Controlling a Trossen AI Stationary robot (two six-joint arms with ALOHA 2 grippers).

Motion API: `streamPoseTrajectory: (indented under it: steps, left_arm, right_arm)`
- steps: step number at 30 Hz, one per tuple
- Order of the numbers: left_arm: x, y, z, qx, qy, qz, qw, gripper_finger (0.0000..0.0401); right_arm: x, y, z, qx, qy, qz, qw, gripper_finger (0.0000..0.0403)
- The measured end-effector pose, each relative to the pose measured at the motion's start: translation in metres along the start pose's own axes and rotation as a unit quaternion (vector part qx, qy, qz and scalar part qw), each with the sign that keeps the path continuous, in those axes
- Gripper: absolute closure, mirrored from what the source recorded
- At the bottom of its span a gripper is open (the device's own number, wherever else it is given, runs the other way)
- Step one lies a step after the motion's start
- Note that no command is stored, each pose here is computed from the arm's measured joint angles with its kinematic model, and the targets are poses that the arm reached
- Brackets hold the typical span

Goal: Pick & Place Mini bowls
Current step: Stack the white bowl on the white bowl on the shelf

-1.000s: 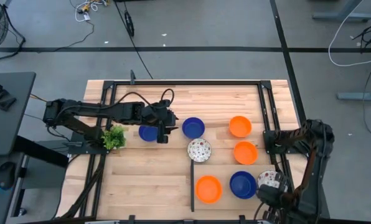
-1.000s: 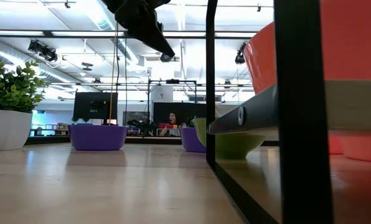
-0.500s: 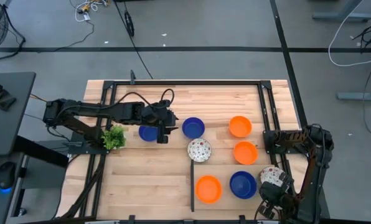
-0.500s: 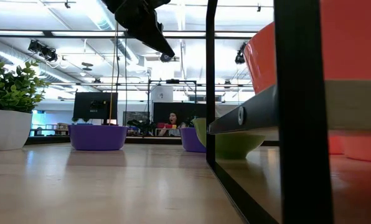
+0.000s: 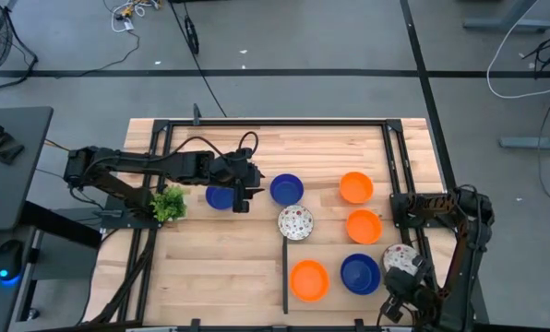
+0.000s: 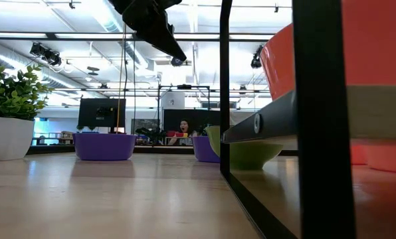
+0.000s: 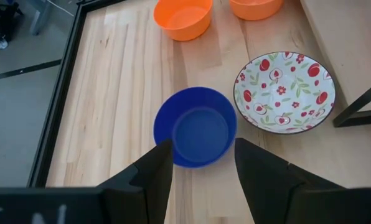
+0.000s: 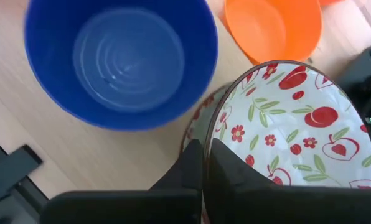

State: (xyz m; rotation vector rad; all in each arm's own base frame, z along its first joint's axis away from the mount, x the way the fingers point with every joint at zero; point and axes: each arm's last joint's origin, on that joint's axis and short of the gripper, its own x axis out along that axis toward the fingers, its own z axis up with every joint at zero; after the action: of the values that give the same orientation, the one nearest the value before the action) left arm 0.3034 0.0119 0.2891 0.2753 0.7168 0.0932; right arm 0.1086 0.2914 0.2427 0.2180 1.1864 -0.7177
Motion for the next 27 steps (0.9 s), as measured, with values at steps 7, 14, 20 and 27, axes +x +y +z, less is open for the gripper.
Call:
streamPoseTrajectory:
  steps: [7,14,20,27]
  left_arm:
    - [0.000,-0.001,0.000,0.001,0.000,-0.001,1.000,0.0224]
    - [-0.001,-0.007,0.002,0.008,-0.003,-0.009,1.000,0.0224]
    - [-0.002,-0.010,0.002,0.011,-0.004,-0.013,1.000,0.0224]
    - [-0.002,-0.010,0.002,0.011,-0.005,-0.013,1.000,0.0224]
  right_arm:
    - [0.000,0.000,0.001,0.014,-0.008,0.001,1.000,0.0399]
    - [0.013,-0.003,-0.004,0.029,-0.014,-0.014,0.999,0.0397]
    - [0.015,-0.002,-0.005,0.034,-0.013,-0.011,0.999,0.0396]
    - [0.015,-0.001,-0.005,0.047,-0.010,-0.006,0.999,0.0372]
